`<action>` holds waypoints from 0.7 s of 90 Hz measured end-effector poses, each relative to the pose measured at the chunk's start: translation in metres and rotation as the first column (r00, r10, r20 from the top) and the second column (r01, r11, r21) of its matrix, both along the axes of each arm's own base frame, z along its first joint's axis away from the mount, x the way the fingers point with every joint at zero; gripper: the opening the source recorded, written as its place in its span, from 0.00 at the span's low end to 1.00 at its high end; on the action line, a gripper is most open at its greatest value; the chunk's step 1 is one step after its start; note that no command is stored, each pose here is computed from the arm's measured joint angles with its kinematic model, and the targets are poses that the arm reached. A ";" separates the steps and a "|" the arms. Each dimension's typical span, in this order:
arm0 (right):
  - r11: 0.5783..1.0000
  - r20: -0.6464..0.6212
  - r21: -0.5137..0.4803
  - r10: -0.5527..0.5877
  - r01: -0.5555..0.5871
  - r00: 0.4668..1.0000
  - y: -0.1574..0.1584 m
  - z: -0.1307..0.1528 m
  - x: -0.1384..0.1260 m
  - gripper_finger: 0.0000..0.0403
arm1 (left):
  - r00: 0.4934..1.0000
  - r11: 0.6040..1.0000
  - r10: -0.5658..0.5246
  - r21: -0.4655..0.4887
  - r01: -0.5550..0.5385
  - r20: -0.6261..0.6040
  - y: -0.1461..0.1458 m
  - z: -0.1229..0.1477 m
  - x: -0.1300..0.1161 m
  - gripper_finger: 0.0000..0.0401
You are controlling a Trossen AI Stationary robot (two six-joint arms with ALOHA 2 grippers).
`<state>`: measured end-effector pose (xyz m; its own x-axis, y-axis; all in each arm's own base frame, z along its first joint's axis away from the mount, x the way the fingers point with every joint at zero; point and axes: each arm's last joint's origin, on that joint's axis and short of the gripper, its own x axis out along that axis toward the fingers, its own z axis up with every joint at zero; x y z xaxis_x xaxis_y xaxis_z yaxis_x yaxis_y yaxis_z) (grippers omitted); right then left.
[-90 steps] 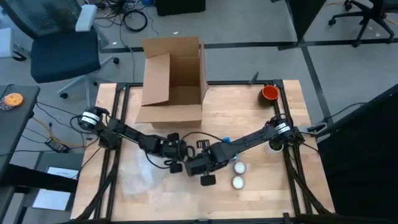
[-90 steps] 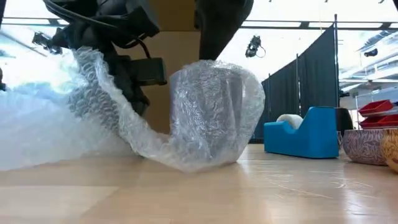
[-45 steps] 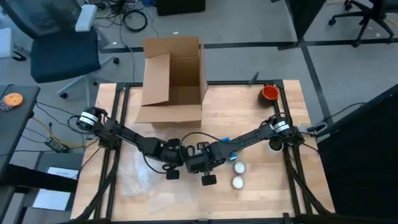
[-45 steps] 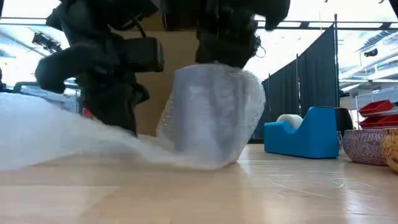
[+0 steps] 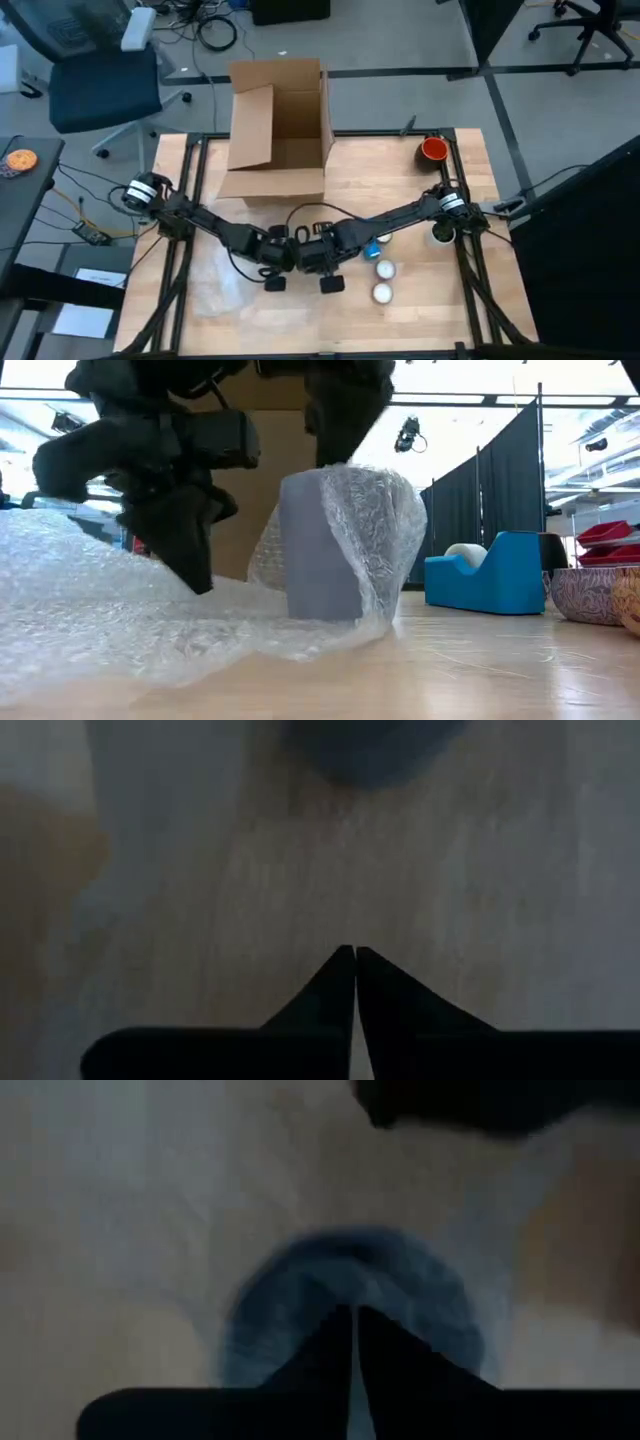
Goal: Wrap mug
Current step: Wrap the blue mug with the bubble wrap
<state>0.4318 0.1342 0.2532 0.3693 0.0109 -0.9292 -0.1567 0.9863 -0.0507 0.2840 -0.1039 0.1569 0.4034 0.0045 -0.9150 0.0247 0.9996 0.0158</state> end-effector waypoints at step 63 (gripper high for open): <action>0.998 -0.045 0.014 -0.060 0.060 0.997 -0.016 -0.044 0.001 0.00 | 0.988 0.982 0.137 -0.120 -0.144 -0.067 -0.085 0.025 -0.079 0.00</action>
